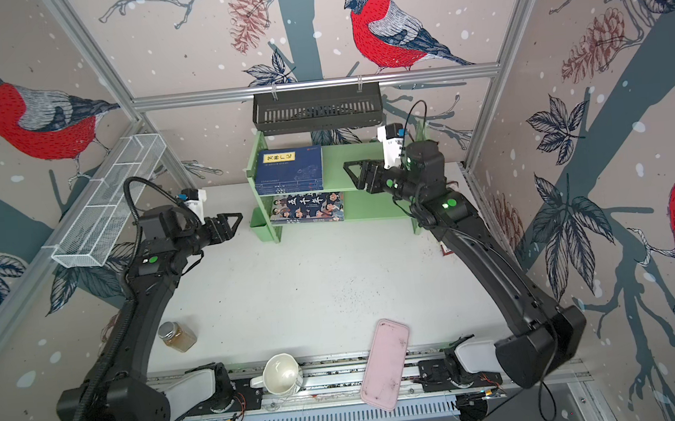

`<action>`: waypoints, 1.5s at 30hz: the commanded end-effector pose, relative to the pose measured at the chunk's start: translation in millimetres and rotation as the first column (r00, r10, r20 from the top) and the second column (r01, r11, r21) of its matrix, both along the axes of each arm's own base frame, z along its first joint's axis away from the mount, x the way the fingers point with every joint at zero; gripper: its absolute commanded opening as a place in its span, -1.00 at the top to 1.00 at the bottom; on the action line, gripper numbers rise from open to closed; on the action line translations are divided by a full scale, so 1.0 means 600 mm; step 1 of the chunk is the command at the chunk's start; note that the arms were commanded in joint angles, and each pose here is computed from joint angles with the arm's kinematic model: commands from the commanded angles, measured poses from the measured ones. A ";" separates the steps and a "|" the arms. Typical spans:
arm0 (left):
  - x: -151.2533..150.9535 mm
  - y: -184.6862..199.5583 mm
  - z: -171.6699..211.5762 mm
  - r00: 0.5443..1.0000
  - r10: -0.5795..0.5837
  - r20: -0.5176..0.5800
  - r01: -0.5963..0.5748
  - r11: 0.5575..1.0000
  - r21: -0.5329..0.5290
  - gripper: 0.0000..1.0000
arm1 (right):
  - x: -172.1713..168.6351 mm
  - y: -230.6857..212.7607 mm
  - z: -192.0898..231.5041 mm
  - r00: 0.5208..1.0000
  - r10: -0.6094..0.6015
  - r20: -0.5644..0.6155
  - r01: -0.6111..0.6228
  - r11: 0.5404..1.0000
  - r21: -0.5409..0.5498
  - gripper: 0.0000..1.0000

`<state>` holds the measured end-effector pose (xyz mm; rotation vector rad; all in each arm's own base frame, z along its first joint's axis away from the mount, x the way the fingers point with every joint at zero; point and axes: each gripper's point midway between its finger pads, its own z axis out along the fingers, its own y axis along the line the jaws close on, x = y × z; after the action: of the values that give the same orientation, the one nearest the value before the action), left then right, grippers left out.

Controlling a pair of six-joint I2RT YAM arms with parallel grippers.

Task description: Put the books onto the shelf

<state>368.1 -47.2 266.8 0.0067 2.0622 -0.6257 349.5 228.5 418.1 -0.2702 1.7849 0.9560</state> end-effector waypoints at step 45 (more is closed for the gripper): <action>0.034 0.150 -0.207 0.886 0.357 0.296 -0.414 0.896 0.160 -0.71 | 0.009 -0.271 -0.387 0.740 -0.561 0.372 0.672 0.646 -0.362 -0.99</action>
<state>378.6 31.5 109.0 -0.1892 1.9728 -0.2026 350.9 83.5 166.6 -0.1161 1.7941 -0.0259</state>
